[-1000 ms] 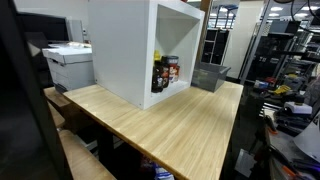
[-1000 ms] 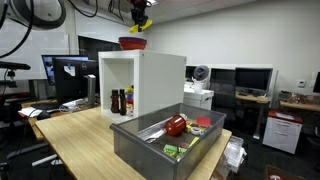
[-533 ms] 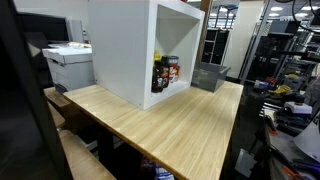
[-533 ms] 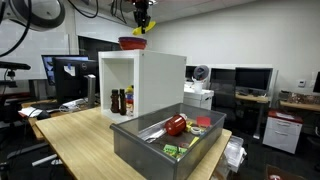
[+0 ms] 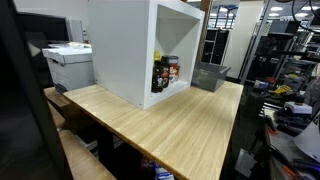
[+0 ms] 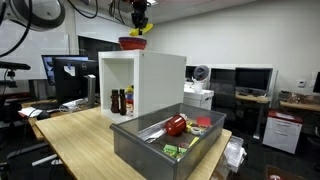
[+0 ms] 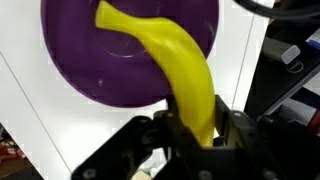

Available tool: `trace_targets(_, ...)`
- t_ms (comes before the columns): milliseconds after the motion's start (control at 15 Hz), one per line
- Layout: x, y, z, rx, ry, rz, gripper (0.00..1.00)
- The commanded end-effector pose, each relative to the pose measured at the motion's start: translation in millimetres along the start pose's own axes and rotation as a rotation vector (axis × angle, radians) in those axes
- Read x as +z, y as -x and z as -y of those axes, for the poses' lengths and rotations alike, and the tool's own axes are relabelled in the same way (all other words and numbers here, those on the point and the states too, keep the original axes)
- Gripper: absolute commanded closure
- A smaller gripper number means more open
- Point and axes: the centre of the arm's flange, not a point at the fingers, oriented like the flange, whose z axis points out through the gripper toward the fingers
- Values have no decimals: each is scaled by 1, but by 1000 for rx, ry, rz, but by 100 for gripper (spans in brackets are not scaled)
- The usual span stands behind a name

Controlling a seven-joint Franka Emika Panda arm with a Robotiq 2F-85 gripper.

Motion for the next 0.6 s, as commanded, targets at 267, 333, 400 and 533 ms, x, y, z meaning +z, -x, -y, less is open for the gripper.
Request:
trace_targets(267, 25, 72, -14, 65, -18, 46, 88)
trace_targets(333, 26, 73, -13, 68, -33, 53, 88)
trace_targets(400, 26, 74, -11, 68, -39, 59, 88)
trace_targets(533, 26, 75, -10, 76, -64, 68, 88)
